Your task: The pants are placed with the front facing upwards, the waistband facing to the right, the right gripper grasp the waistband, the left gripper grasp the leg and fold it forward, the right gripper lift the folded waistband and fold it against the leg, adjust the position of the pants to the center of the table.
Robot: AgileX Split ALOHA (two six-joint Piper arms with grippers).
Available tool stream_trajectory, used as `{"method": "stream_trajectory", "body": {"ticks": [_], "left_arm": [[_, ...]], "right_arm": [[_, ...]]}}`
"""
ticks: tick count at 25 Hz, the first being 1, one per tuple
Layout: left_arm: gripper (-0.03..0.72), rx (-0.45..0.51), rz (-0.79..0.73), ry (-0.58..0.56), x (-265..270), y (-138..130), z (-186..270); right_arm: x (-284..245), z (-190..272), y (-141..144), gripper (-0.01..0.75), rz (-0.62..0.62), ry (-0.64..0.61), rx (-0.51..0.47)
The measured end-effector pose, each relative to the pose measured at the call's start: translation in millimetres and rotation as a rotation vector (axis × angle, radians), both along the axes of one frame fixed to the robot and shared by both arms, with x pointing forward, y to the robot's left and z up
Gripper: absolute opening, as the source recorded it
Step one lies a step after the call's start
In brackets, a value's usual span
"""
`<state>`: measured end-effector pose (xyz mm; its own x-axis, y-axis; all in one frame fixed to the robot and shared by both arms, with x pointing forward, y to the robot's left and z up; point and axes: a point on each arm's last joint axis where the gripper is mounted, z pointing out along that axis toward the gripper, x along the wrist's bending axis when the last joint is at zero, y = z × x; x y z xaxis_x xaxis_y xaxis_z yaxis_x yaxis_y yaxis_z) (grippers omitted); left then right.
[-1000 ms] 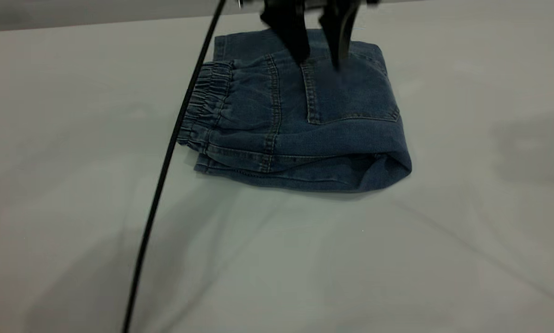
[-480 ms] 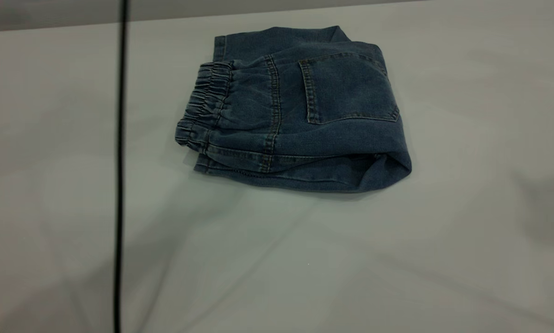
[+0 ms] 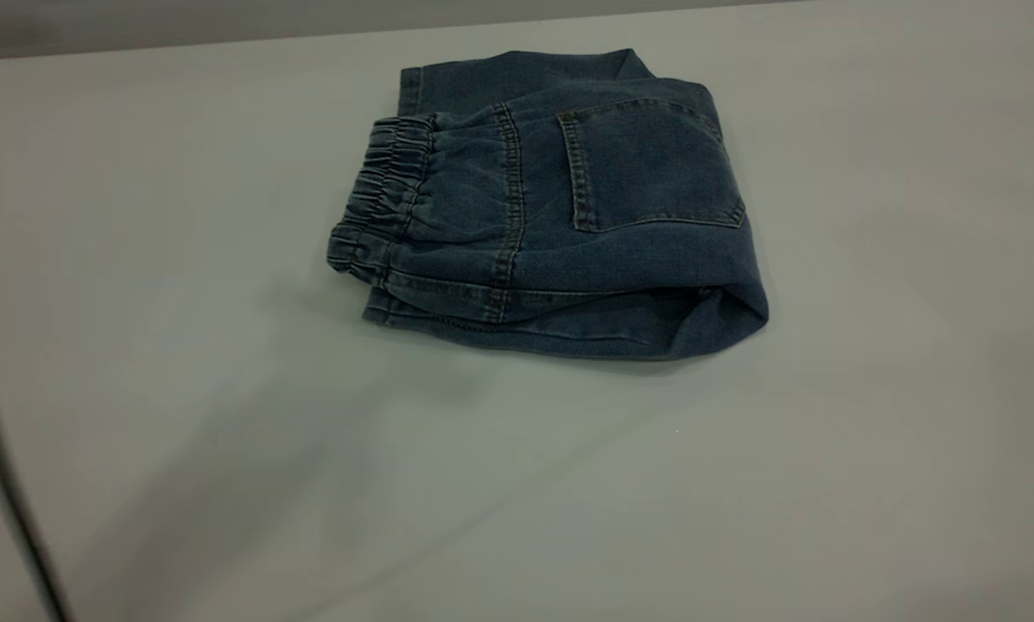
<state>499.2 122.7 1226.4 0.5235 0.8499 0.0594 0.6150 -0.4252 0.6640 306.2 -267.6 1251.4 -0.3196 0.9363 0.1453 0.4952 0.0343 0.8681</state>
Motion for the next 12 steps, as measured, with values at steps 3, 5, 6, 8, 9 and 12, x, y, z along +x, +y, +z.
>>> {"method": "stream_trajectory", "body": {"ticks": [3, 5, 6, 8, 9, 12], "left_arm": [[0.414, -0.002, -0.019, -0.040, -38.3, 28.3, 11.2], [0.414, -0.007, -0.037, -0.077, -67.9, 49.8, 16.9], [0.414, -0.014, -0.037, -0.087, -82.7, 60.6, 16.9], [0.414, -0.029, -0.036, -0.108, -109.8, 80.4, 14.5], [0.414, -0.031, -0.044, -0.126, -124.6, 91.1, 11.9], [0.414, -0.022, -0.062, -0.191, -165.3, 122.6, 0.2]], "right_arm": [[-29.2, -13.3, -1.1, 0.566, 0.034, -0.044, -0.001], [-47.5, -25.0, -3.0, 0.566, 0.039, -0.068, 0.000], [-54.3, -30.4, -3.4, 0.566, 0.049, -0.079, -0.007], [-69.9, -45.3, -3.8, 0.566, 0.073, -0.103, -0.015], [-75.0, -51.2, -4.1, 0.566, 0.081, -0.112, -0.021], [-88.7, -70.9, -5.6, 0.566, 0.099, -0.139, -0.054]]}}
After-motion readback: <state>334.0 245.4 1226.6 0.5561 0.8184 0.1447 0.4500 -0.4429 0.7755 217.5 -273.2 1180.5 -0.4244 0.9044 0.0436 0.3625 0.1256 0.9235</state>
